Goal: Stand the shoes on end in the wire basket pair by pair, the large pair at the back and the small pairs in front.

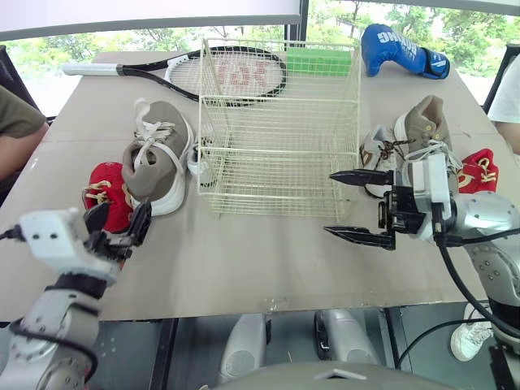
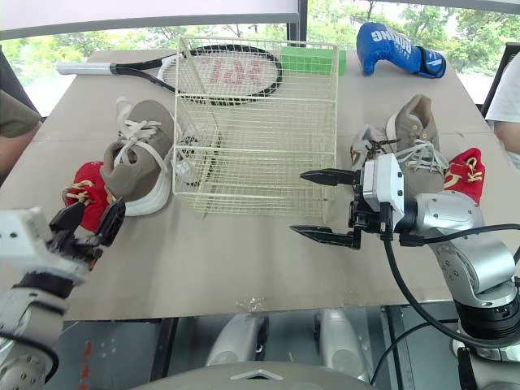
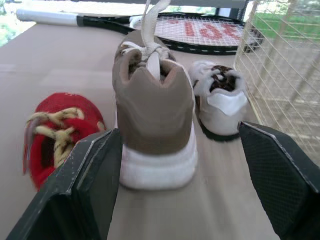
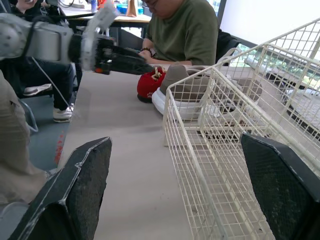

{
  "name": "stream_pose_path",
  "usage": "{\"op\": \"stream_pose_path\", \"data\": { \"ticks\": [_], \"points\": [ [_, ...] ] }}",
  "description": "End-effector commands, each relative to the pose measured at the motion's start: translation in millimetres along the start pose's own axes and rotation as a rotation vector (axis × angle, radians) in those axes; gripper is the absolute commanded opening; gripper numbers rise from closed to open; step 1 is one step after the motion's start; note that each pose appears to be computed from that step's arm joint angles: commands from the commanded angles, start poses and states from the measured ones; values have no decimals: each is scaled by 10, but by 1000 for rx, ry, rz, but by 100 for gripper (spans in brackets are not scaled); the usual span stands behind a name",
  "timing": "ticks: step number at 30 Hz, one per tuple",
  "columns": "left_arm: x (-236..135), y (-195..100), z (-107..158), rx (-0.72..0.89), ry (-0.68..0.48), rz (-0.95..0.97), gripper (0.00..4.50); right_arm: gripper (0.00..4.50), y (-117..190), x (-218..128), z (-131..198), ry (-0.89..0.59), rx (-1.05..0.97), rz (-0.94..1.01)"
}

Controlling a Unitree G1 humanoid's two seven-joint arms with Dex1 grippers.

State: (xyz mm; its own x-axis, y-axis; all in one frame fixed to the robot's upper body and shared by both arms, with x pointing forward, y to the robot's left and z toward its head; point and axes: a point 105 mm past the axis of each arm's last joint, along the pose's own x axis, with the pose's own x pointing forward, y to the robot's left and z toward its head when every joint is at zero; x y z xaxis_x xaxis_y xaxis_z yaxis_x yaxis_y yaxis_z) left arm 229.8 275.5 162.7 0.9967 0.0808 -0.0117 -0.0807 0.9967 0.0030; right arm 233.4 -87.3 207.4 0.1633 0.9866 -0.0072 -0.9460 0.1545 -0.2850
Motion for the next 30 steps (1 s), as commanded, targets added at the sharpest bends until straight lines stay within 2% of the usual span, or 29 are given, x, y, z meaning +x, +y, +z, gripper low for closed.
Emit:
{"op": "stream_pose_path", "data": {
  "ticks": [1, 6, 10, 13, 16, 19, 22, 26, 30],
  "points": [
    [189, 44, -3, 44, 63, 53, 401, 394, 83, 30, 160, -43, -44, 22],
    [544, 84, -3, 32, 129, 81, 401, 394, 136, 30, 179, -38, -46, 26],
    [783, 71, -161, -3, 245, 83, 401, 394, 177, 21, 197, -28, -57, 17],
    [865, -12, -222, -13, 273, 33, 316, 413, 198, 15, 198, -19, -61, 2],
    [882, -17, -273, -8, 277, 26, 196, 413, 228, 10, 192, -9, -63, -10],
    [885, 14, -255, -8, 236, 46, 105, 413, 243, 9, 185, -4, -57, -21],
    [880, 43, -116, 5, 113, 64, 75, 413, 248, 14, 169, -1, -56, -26],
    [603, 66, 618, 36, -334, 137, 68, 413, 95, 45, 247, -45, -61, -79],
    [412, 26, 1033, 171, -546, 137, 68, 413, -135, 64, 418, -117, -23, -128]
  ]
}}
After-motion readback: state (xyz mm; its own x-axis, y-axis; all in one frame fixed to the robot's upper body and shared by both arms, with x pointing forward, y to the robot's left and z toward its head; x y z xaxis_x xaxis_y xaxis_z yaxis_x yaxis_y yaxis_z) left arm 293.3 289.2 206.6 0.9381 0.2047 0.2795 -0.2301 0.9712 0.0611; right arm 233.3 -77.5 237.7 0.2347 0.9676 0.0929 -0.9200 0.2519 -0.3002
